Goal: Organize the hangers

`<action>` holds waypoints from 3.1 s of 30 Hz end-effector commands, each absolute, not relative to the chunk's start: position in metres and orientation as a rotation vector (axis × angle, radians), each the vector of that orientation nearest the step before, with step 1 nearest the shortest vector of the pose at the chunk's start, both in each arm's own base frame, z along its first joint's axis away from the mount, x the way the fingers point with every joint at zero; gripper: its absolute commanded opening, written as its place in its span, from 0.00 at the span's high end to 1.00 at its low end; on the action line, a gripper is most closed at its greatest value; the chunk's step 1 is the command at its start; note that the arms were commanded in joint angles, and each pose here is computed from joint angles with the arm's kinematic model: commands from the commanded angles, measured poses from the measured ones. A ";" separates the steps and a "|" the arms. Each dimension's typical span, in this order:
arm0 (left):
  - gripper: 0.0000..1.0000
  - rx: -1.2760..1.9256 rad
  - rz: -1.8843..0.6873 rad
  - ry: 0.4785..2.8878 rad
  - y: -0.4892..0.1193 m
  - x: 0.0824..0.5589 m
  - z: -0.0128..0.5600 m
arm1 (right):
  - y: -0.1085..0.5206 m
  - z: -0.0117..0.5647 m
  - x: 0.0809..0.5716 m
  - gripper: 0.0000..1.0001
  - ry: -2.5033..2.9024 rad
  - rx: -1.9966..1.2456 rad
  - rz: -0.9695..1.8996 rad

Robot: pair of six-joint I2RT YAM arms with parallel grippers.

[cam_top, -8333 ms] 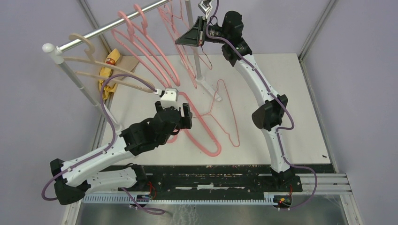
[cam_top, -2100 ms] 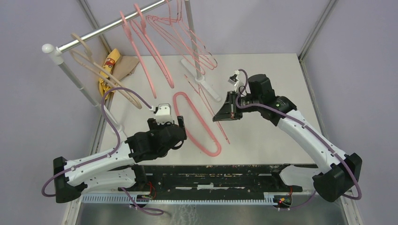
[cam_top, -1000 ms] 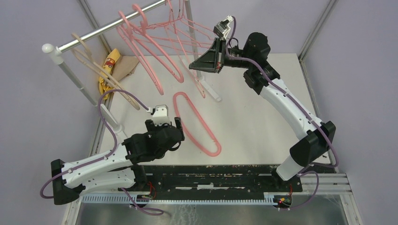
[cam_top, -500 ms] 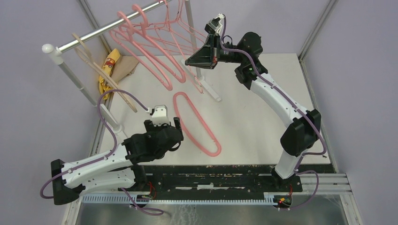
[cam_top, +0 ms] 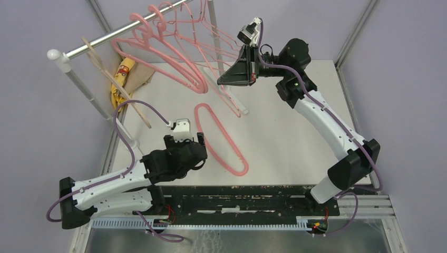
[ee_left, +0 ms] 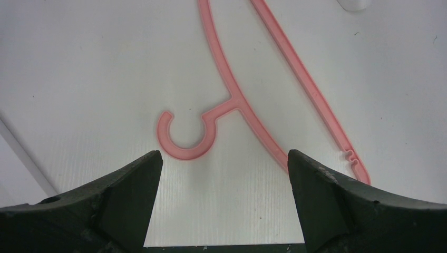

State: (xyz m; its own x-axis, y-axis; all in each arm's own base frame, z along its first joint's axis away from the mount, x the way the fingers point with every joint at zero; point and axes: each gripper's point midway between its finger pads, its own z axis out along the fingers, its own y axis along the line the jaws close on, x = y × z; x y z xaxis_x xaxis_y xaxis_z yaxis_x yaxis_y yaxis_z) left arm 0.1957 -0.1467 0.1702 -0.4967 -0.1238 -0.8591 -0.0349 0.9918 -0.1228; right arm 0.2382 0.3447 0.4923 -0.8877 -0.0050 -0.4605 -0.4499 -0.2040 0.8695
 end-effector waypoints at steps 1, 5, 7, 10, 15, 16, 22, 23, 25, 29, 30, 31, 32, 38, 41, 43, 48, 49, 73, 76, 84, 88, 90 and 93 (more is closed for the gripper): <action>0.05 -0.195 -0.177 2.064 -0.155 0.199 0.176 | 0.328 0.502 0.210 0.99 1.678 -0.675 2.078; 0.05 -0.196 -0.176 2.066 -0.154 0.198 0.174 | 0.323 0.503 0.200 0.99 1.668 -0.699 2.077; 0.05 -0.197 -0.177 2.067 -0.154 0.198 0.174 | 0.320 0.504 0.195 0.99 1.663 -0.717 2.076; 0.05 -0.203 -0.180 2.070 -0.154 0.197 0.172 | 0.317 0.501 0.190 0.99 1.673 -0.736 2.055; 0.06 -0.205 -0.183 2.080 -0.155 0.196 0.168 | 0.316 0.472 0.193 0.99 1.777 -0.711 1.975; 0.06 -0.205 -0.181 2.081 -0.154 0.196 0.168 | 0.317 0.466 0.193 0.99 1.789 -0.706 1.975; 0.06 -0.200 -0.179 2.078 -0.154 0.196 0.169 | 0.318 0.454 0.197 0.99 1.813 -0.692 1.963; 0.06 -0.201 -0.178 2.076 -0.154 0.197 0.170 | 0.318 0.454 0.197 0.99 1.810 -0.697 1.965; 0.06 -0.200 -0.177 2.073 -0.154 0.197 0.170 | 0.317 0.458 0.195 0.99 1.797 -0.714 1.967; 0.06 -0.196 -0.168 2.072 -0.156 0.199 0.172 | 0.317 0.466 0.193 0.99 1.762 -0.749 1.966; 0.06 -0.192 -0.166 2.073 -0.157 0.199 0.172 | 0.317 0.469 0.193 0.99 1.752 -0.756 1.964; 0.06 -0.189 -0.164 2.075 -0.157 0.199 0.172 | 0.317 0.471 0.194 0.99 1.743 -0.761 1.966; 0.06 -0.187 -0.162 2.075 -0.158 0.199 0.172 | 0.318 0.474 0.195 0.99 1.732 -0.765 1.968; 0.06 -0.182 -0.160 2.078 -0.157 0.199 0.172 | 0.327 0.494 0.208 0.99 1.637 -0.773 1.999; 0.06 -0.189 -0.159 2.075 -0.154 0.198 0.172 | 0.330 0.505 0.211 0.99 1.589 -0.786 2.040; 0.06 -0.194 -0.156 2.073 -0.151 0.197 0.172 | 0.331 0.511 0.212 0.99 1.576 -0.787 2.065; 0.05 -0.199 -0.151 2.066 -0.147 0.197 0.173 | 0.335 0.513 0.220 0.99 1.554 -0.781 2.061; 0.05 -0.198 -0.151 2.065 -0.147 0.197 0.173 | 0.337 0.513 0.225 0.99 1.545 -0.773 2.050; 0.05 -0.246 -0.111 2.028 -0.118 0.191 0.178 | 0.412 0.488 0.330 0.99 1.508 -0.678 2.073; 0.04 -0.245 -0.100 2.026 -0.116 0.191 0.178 | 0.422 0.482 0.336 0.99 1.545 -0.679 2.049; 0.04 -0.255 -0.101 2.025 -0.111 0.189 0.181 | 0.442 0.442 0.358 0.99 1.697 -0.585 2.014; 0.04 -0.263 -0.108 2.019 -0.109 0.188 0.183 | 0.441 0.423 0.371 0.99 1.772 -0.525 1.925; 0.04 -0.266 -0.108 2.017 -0.108 0.188 0.184 | 0.436 0.418 0.381 0.99 1.787 -0.482 1.878; 0.04 -0.269 -0.109 2.017 -0.108 0.188 0.184 | 0.426 0.415 0.395 0.99 1.790 -0.416 1.841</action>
State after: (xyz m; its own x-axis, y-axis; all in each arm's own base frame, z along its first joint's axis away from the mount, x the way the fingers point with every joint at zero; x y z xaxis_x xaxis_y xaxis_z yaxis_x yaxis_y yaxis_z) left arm 0.1832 -0.1110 0.1721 -0.4796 -0.1727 -0.8603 -0.0973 0.9849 -0.1435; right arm 0.3741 0.4428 0.4069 -0.8558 0.0616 -0.5136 -0.5164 -0.0425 0.8553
